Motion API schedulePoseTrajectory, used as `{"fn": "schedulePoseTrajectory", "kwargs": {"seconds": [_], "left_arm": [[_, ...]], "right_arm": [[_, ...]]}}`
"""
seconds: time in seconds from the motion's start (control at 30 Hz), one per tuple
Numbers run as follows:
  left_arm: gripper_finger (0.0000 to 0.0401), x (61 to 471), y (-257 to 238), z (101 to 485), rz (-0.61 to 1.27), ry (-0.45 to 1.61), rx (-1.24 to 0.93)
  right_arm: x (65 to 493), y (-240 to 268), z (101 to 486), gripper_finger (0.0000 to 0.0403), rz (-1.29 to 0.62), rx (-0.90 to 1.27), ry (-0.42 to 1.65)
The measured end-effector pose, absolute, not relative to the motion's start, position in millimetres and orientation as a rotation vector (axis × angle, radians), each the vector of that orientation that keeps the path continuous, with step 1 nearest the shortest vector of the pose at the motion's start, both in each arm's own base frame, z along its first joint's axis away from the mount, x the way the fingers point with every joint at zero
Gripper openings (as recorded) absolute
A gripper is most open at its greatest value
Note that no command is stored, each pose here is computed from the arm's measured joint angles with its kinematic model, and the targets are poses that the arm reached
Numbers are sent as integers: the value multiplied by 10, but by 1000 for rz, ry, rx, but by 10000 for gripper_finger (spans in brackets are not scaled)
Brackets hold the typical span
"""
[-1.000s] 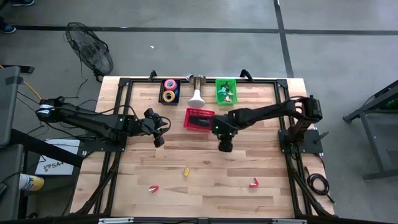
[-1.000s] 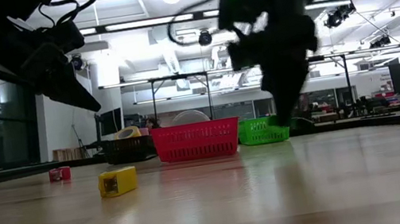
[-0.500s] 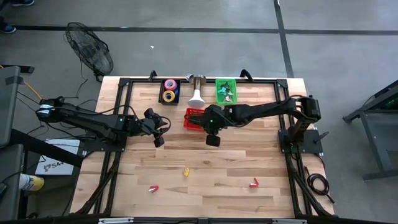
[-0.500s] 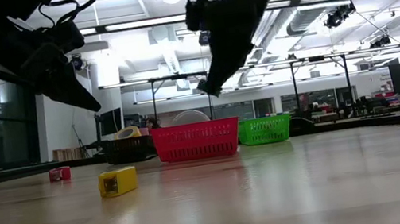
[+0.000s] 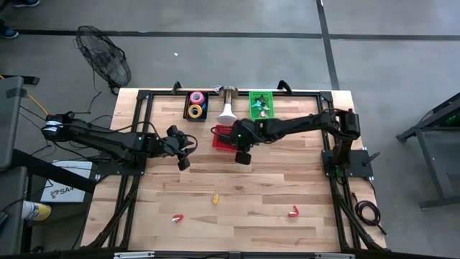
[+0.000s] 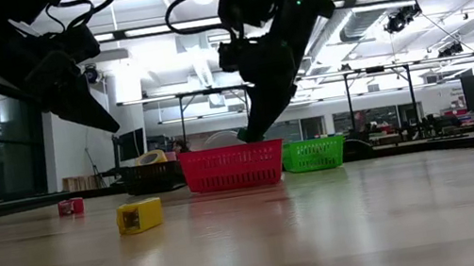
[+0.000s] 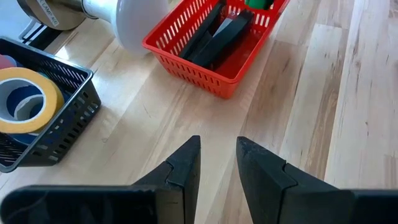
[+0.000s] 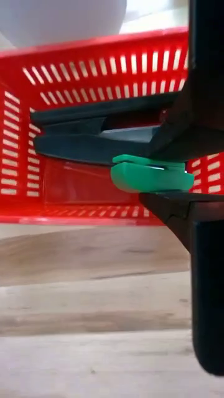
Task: Pick and place Stapler, Stapler remover, tape
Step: Put the green stapler into the red basket
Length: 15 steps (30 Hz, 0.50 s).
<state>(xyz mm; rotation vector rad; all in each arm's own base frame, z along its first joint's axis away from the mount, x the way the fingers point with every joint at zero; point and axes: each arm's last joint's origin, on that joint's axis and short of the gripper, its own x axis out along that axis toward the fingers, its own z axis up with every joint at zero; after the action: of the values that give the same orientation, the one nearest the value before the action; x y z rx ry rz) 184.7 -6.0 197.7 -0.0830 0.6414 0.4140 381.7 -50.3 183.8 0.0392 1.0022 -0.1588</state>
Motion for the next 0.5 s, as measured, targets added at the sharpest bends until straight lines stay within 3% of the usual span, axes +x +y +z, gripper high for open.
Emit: {"fn": "schedulePoseTrajectory", "kwargs": {"seconds": [0.5], "left_arm": [[102,1846,-61,1976,412,642,-84]], "right_arm": [[3807,-501,1821,94,-123,57,1018]]}}
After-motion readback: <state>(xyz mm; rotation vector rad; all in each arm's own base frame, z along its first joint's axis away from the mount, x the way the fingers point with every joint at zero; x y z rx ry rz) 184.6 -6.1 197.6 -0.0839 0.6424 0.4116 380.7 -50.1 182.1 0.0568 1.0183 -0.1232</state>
